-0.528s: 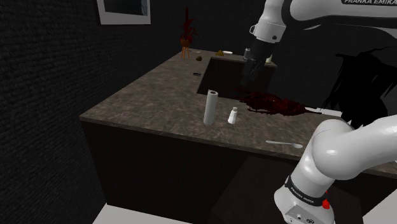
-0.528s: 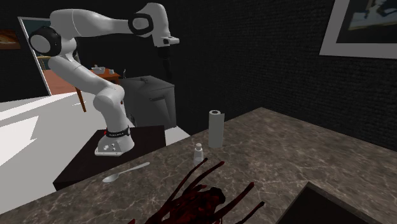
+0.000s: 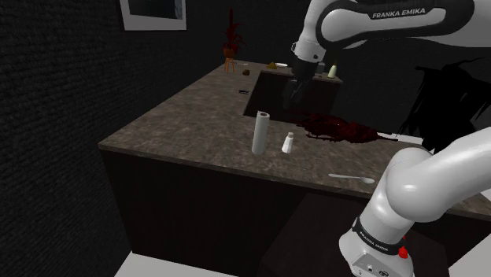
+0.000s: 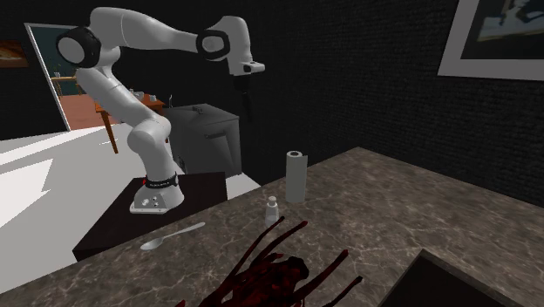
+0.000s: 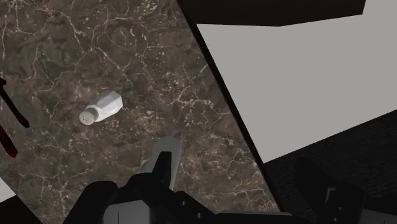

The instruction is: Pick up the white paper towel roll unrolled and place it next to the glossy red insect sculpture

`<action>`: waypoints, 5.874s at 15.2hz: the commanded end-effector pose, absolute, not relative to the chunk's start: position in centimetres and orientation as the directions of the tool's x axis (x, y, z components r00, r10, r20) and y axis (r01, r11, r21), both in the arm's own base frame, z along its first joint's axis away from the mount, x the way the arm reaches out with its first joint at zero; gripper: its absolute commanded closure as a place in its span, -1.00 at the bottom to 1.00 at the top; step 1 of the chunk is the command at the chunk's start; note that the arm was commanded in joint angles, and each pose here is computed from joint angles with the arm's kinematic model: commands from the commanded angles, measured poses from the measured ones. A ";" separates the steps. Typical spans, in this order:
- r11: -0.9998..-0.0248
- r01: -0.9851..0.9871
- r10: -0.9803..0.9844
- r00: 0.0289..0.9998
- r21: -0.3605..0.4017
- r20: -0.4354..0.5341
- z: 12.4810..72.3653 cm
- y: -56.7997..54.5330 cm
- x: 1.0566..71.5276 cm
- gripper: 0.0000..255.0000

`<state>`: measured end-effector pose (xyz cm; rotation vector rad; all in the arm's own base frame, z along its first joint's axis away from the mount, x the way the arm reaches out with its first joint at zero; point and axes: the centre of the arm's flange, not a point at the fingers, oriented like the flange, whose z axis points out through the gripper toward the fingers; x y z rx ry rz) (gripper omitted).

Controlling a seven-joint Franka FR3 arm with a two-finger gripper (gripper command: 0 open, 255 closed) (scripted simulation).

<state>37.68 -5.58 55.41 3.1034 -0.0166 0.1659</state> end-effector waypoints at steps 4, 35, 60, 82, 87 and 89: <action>-0.999 -0.013 -0.008 0.995 0.045 0.096 52.1 -8.7 42.6 -1.00; -0.998 -0.013 -0.008 0.997 0.069 0.071 41.5 -15.0 53.1 1.00; -0.998 -0.013 -0.008 0.997 0.069 0.071 52.0 -15.0 53.1 1.00; -0.998 -0.013 -0.008 0.997 0.069 0.071 63.6 -15.0 53.1 1.00; -0.998 -0.013 -0.008 0.997 0.069 0.071 66.3 -15.0 53.1 1.00; -0.998 -0.013 -0.008 0.997 0.069 0.071 67.3 -15.0 53.1 1.00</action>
